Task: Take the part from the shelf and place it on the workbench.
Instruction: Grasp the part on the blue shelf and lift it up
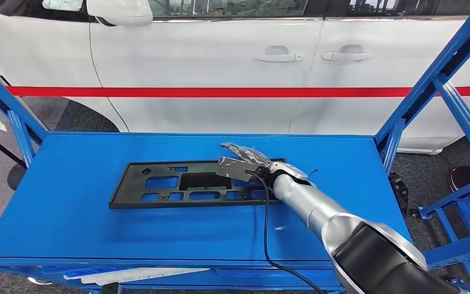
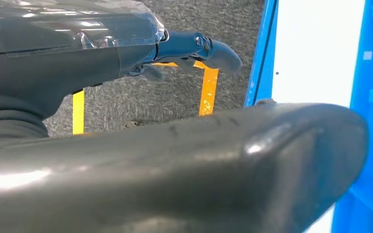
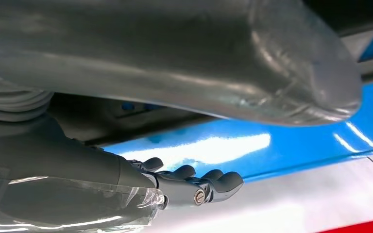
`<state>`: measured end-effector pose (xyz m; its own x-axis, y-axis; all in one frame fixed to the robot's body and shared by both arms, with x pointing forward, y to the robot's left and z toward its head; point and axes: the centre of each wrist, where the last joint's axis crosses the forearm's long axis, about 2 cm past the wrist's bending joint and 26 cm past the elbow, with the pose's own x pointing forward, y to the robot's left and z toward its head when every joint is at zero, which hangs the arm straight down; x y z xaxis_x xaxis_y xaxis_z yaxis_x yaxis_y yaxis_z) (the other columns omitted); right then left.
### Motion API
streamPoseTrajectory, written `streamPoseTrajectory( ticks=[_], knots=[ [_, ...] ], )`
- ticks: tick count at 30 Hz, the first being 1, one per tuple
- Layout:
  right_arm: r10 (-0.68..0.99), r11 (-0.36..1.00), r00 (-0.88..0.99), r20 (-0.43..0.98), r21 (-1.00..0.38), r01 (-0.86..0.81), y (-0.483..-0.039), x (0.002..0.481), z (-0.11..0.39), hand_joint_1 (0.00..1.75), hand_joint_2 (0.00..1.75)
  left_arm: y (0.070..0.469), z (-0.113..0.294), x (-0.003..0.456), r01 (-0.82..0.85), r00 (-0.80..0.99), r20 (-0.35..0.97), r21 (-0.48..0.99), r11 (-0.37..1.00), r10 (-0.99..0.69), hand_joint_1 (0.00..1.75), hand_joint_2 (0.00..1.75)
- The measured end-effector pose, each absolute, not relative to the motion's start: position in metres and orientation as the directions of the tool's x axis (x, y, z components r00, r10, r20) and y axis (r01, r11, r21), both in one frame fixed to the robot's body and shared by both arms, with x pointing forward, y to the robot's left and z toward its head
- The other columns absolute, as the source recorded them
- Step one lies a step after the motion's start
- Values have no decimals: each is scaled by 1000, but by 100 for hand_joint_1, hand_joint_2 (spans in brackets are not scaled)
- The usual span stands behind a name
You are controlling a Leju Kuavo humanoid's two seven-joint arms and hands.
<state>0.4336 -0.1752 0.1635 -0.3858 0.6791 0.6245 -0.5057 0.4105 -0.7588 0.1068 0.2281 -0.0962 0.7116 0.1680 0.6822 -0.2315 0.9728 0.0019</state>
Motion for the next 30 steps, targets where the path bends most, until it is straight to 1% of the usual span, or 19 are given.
streamPoseTrajectory(
  ticks=[8, 16, 20, 30],
  knots=[
    [682, 410, -374, 628, -753, -515, -172, 432, 161, 0, 0, 229, -96, 106, -239, 718, 678, 25, 971, 159, 0, 0],
    [664, 438, -383, 642, -749, -496, -166, 428, 157, 0, 0, 229, -96, 106, -245, 728, 669, 52, 968, 148, 0, 0],
    [668, 439, -392, 633, -760, -479, -163, 425, 154, 0, 175, 230, -96, 106, -246, 730, 668, 58, 968, 145, 0, 0],
    [735, 358, -444, 513, -849, -388, -143, 406, 134, 0, 175, 230, -97, 105, -248, 742, 658, 90, 965, 129, 0, 0]
  ],
)
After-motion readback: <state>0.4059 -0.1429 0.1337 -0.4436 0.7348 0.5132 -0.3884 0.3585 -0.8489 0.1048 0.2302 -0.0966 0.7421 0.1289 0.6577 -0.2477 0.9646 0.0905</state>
